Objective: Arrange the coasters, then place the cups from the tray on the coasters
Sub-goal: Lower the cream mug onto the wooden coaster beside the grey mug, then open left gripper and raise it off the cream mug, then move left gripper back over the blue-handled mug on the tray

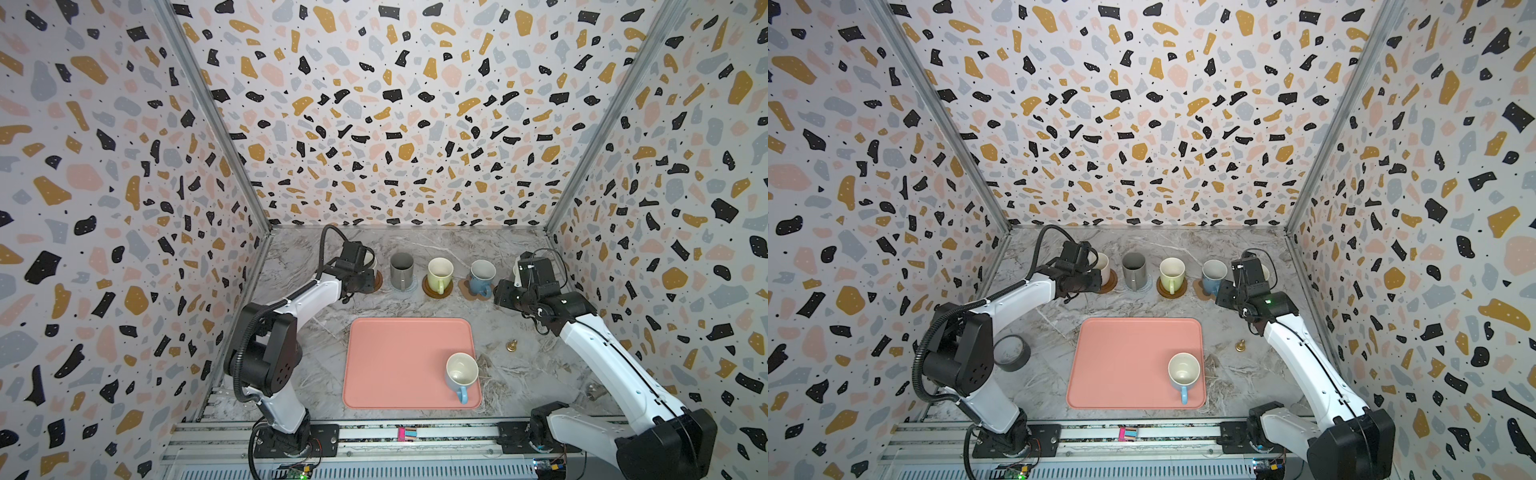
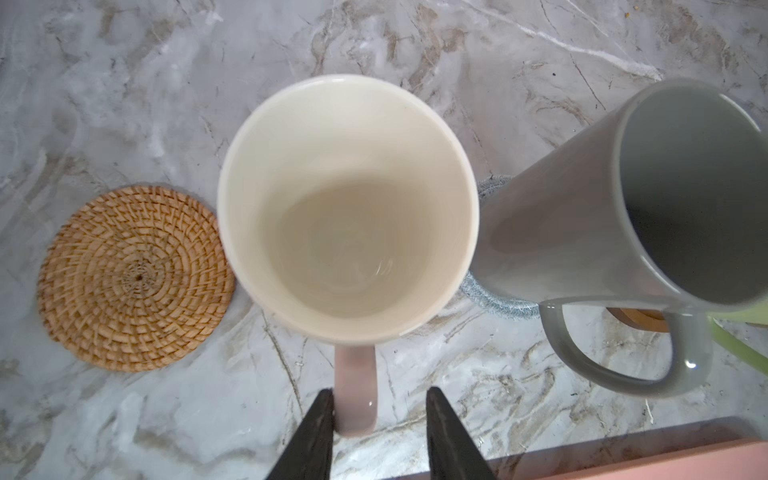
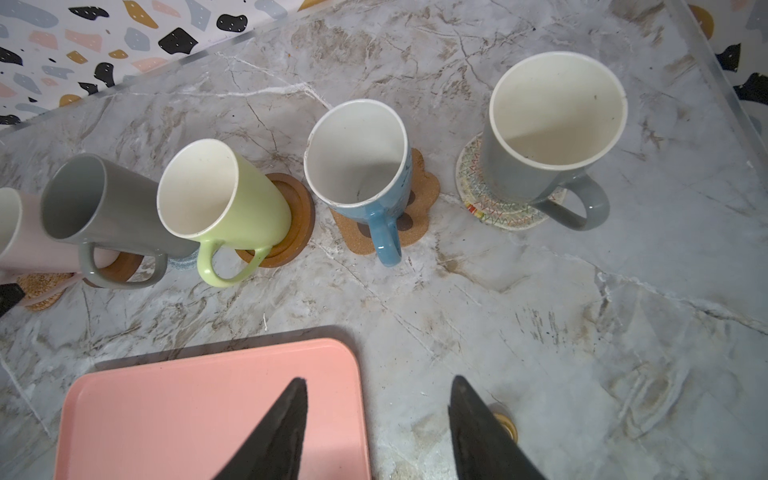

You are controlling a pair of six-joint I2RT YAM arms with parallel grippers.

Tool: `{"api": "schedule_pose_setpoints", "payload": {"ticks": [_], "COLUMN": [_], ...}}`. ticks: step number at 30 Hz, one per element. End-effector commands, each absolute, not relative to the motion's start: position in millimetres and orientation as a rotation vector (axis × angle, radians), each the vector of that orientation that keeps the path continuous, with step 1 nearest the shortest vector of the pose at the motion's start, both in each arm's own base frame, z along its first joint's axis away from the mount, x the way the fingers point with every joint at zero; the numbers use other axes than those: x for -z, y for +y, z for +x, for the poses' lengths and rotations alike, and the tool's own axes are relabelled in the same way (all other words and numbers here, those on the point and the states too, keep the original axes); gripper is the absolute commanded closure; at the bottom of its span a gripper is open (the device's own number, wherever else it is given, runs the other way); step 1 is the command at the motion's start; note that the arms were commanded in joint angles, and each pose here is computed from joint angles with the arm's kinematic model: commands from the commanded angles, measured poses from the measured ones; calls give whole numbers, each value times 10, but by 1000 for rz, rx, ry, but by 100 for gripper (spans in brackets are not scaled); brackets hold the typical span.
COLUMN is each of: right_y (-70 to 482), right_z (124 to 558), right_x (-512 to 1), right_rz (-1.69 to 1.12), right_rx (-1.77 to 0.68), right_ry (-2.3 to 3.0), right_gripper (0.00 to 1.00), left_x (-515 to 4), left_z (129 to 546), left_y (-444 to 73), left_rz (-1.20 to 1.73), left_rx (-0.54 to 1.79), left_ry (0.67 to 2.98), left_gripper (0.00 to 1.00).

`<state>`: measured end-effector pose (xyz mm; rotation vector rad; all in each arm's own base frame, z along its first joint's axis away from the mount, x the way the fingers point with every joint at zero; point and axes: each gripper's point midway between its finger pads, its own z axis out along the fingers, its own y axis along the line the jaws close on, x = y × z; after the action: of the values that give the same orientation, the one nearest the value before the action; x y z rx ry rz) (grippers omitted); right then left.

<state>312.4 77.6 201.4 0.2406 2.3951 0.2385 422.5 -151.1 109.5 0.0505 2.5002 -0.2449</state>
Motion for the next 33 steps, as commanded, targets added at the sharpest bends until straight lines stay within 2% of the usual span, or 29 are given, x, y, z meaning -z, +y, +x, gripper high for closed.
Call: {"api": "schedule_pose_setpoints", "payload": {"ticks": [1, 8, 16, 24, 33], "right_y": [737, 725, 720, 740, 761], "right_z": [3057, 3038, 3016, 3038, 3074], "right_x": [-2074, -2076, -2055, -2024, -2018], "right_rz": [260, 259, 250, 216, 183], "right_rx": [-243, -238, -233, -228, -227], "right_ry": [2381, 2382, 2387, 2395, 2387], "right_gripper": [43, 43, 43, 43, 43], "left_x": [-1197, -1293, -1597, -1877, -2119], "left_z": [4205, 4075, 3796, 3391, 2803], "left_y": [-1475, -1413, -1437, -1740, -2376], "left_rz": [34, 12, -2, 43, 195], "left_rx": [257, 258, 286, 327, 471], "left_ry": [2473, 2462, 2413, 2379, 2351], "left_gripper": [61, 52, 50, 49, 49]}}
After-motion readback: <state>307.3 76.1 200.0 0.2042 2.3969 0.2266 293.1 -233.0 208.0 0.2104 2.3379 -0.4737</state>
